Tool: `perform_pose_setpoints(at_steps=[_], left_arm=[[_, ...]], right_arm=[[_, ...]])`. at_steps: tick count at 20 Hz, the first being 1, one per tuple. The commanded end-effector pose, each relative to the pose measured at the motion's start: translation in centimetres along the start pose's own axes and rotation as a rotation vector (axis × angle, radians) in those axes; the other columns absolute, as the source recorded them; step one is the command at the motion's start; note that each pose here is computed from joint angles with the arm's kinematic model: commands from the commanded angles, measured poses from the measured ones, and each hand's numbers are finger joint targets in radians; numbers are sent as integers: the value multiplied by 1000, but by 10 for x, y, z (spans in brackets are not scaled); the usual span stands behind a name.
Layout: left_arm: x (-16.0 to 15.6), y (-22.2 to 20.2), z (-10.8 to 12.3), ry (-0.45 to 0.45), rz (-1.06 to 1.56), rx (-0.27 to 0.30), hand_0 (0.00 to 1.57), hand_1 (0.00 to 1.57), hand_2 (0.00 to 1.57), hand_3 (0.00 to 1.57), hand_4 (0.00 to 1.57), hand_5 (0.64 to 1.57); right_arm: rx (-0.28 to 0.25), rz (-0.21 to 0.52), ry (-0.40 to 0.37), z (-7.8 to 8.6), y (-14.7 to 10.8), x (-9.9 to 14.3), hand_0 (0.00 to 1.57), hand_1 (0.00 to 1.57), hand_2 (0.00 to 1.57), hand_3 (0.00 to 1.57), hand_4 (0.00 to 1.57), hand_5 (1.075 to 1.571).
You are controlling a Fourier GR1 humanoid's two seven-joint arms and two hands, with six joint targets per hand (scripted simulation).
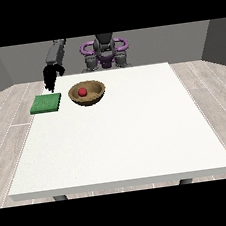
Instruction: Pick the cup and pour the ball into the bowl, then pick the bowl and place it on the pad
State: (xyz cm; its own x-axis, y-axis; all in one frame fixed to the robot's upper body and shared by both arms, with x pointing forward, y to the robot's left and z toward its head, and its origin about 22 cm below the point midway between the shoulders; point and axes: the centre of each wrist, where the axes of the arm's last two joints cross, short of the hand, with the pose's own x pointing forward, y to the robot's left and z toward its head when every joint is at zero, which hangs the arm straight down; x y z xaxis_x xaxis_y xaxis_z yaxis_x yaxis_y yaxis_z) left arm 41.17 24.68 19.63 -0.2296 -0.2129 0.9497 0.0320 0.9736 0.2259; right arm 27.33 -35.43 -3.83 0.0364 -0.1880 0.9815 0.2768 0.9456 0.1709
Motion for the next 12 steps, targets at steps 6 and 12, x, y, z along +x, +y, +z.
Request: perform_pose_setpoints(at_steps=[6,12], left_arm=[[8,81,23,-28,82,-12,0,0,0,0,993,1561],[10,117,39,-48,63,26,0,0,0,0,1011,1535]], right_arm=[[15,-57,21,-1,20,-46,0,0,0,0,694,1566],[49,-44,-9,-29,56,-36,0,0,0,0,565,1560]])
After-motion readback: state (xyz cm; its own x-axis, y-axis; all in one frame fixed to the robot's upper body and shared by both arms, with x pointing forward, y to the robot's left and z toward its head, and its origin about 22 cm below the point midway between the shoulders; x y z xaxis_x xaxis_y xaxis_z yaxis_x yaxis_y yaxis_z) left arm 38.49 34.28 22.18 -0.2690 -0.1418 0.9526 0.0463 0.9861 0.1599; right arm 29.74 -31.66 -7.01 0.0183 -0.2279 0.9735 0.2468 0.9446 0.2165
